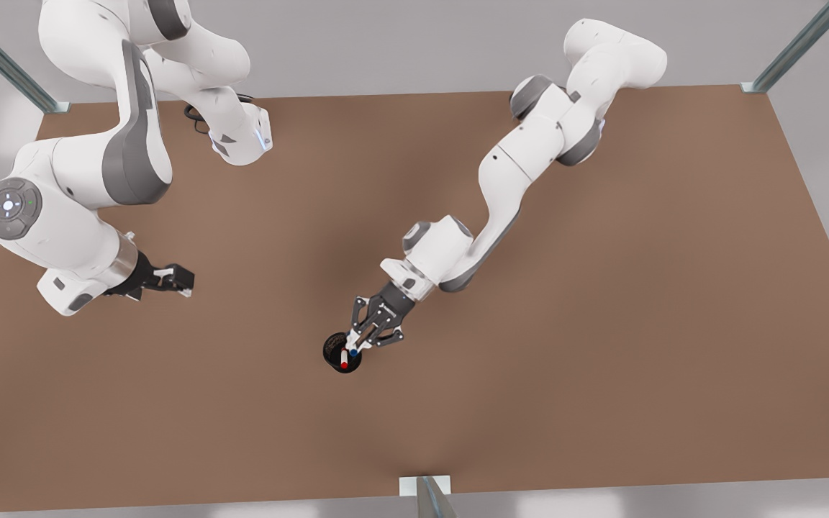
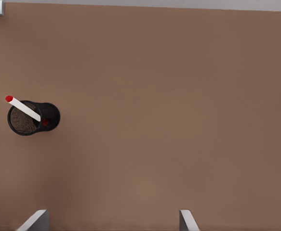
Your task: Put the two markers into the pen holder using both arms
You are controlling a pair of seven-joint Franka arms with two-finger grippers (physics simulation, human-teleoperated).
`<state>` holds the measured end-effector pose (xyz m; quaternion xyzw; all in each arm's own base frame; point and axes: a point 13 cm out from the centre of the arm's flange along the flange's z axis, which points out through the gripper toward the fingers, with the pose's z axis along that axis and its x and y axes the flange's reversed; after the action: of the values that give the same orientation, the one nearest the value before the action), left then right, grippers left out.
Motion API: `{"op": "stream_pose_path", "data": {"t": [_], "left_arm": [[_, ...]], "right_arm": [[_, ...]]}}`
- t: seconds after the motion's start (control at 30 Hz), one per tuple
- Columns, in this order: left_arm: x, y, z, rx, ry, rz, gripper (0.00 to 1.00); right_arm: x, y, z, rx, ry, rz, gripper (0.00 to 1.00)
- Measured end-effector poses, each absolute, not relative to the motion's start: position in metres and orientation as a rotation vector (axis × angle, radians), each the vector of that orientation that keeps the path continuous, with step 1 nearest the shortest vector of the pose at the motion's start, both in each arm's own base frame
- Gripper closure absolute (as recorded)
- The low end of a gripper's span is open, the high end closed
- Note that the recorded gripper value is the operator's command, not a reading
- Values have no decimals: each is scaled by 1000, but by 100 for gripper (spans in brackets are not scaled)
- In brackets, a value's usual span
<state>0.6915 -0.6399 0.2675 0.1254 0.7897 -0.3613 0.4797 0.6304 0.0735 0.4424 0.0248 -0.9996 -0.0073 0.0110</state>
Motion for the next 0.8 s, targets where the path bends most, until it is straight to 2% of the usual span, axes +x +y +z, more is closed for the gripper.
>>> {"op": "stream_pose_path", "data": {"t": [0.33,0.63,0.8], "left_arm": [[683,-649,247,337,1890,-864,79],[697,-645,264,395,1834,-814,79],[684,-657,257,462,1805,-792,79]], "right_arm": [[628,75,439,200,-3099,-24,0],[628,76,437,264,-3089,-26,0],[628,76,436,287,-3085,-26,0]]}}
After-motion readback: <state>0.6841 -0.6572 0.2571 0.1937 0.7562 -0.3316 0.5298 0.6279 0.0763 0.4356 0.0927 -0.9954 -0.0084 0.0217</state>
